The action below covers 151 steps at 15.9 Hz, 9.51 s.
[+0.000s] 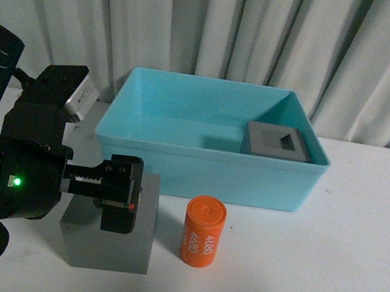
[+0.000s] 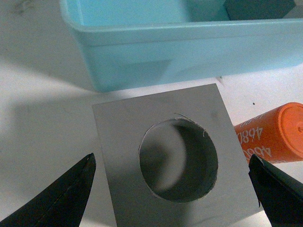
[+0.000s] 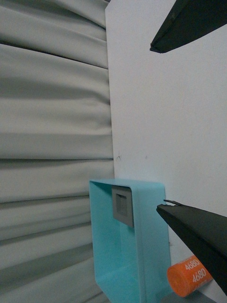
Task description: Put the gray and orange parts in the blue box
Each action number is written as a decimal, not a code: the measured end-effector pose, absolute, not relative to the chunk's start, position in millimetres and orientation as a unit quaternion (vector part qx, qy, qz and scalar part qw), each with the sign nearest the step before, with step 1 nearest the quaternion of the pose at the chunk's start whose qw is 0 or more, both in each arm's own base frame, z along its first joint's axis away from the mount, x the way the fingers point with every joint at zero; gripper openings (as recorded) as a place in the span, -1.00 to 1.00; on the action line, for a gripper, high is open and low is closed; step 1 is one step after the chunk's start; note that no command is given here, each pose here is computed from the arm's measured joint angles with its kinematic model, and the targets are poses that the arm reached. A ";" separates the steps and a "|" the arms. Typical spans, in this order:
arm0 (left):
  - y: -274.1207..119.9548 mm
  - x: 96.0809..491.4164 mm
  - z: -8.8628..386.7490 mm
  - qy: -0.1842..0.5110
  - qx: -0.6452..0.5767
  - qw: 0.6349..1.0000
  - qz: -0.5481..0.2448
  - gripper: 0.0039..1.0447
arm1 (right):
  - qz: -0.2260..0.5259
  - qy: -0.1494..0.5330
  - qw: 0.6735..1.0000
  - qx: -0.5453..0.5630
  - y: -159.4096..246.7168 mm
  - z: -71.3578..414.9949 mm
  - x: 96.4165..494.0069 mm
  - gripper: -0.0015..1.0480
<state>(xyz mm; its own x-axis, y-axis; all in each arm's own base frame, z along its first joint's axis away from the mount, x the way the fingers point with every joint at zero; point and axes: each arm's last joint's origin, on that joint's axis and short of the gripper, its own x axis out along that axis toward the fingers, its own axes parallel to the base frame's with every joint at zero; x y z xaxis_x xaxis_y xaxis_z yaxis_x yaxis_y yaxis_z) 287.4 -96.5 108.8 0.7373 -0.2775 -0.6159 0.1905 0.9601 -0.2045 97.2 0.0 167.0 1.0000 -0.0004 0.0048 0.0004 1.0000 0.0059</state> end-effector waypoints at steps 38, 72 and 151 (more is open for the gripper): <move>-106.1 396.2 181.4 0.244 -0.061 0.964 -0.082 -0.65 | 0.000 -0.002 1.000 0.003 0.0 166.8 97.2 0.87; 0.0 97.5 166.2 0.000 -0.009 1.000 0.000 -0.97 | 0.000 -0.002 1.000 0.003 0.0 166.8 97.2 0.87; 0.0 97.5 166.2 0.000 -0.008 1.000 0.000 0.88 | 0.160 0.288 0.944 -0.017 213.2 120.3 473.1 -0.09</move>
<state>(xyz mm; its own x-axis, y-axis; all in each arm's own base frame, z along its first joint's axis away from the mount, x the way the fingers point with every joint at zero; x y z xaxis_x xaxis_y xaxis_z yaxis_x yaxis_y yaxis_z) 97.5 0.0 166.2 1.0000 0.0000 -0.0002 0.0000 0.9999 -0.0166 473.1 213.2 120.3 0.7823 0.2930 -0.5497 -0.3122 0.9481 0.0611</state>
